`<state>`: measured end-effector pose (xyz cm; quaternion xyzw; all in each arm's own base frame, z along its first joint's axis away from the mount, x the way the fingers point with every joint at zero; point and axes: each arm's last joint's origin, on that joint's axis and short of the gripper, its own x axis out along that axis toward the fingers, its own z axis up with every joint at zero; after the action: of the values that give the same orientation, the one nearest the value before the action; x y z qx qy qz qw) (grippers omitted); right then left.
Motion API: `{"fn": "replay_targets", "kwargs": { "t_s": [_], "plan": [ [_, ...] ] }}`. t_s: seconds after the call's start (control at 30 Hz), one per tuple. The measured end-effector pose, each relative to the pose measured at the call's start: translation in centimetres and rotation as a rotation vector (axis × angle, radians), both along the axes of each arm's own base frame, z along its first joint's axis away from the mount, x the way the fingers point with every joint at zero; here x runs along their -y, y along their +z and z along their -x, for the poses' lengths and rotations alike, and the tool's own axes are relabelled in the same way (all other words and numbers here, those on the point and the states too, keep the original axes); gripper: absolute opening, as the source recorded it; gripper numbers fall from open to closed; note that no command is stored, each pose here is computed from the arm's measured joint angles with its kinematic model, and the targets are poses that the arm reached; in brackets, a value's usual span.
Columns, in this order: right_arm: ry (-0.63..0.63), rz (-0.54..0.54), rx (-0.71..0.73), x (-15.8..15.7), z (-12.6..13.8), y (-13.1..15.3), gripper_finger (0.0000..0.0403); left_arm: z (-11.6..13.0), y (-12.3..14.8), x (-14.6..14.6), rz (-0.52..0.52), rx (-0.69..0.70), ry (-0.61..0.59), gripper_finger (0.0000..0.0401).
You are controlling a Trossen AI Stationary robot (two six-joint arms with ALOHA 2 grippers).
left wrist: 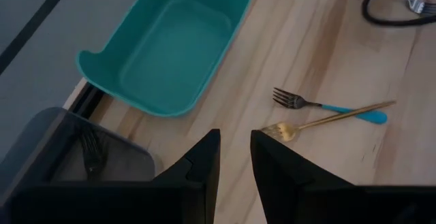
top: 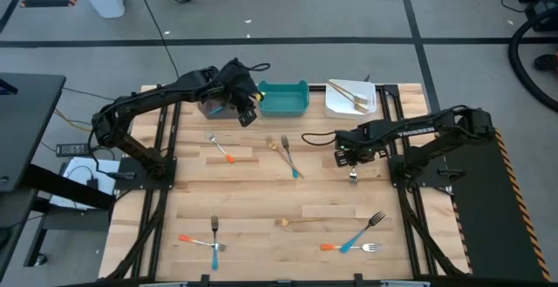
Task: Sort silverware by color (type)
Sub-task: Put the top right orange fork into the blue bin
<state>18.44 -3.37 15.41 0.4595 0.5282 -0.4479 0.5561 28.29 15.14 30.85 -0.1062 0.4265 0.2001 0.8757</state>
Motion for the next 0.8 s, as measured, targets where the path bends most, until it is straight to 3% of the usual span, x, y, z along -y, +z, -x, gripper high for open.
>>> {"fn": "replay_targets", "kwargs": {
  "t_s": [0.23,0.43,0.5,0.63,0.8],
  "plan": [
    [-0.034,0.004,0.000,0.2,0.4,-2.1,0.0119,-0.1,0.1,-0.1,-0.020,0.013,-0.014,0.0091],
    [0.018,0.004,0.008,0.3,0.4,-2.3,0.0034,-0.1,0.2,-0.3,-0.024,0.019,-0.006,0.0091],
    [0.042,0.008,0.026,0.3,0.4,-2.1,0.0015,0.0,0.2,-0.5,-0.025,0.019,-0.002,0.0091],
    [0.050,0.023,0.073,0.3,0.1,-1.1,0.0019,0.1,0.2,-0.7,-0.027,0.018,0.003,0.0091],
    [0.058,0.141,0.266,1.0,-1.8,1.8,0.0011,0.3,0.3,-1.2,-0.054,0.027,-0.003,0.0091]
  ]
}}
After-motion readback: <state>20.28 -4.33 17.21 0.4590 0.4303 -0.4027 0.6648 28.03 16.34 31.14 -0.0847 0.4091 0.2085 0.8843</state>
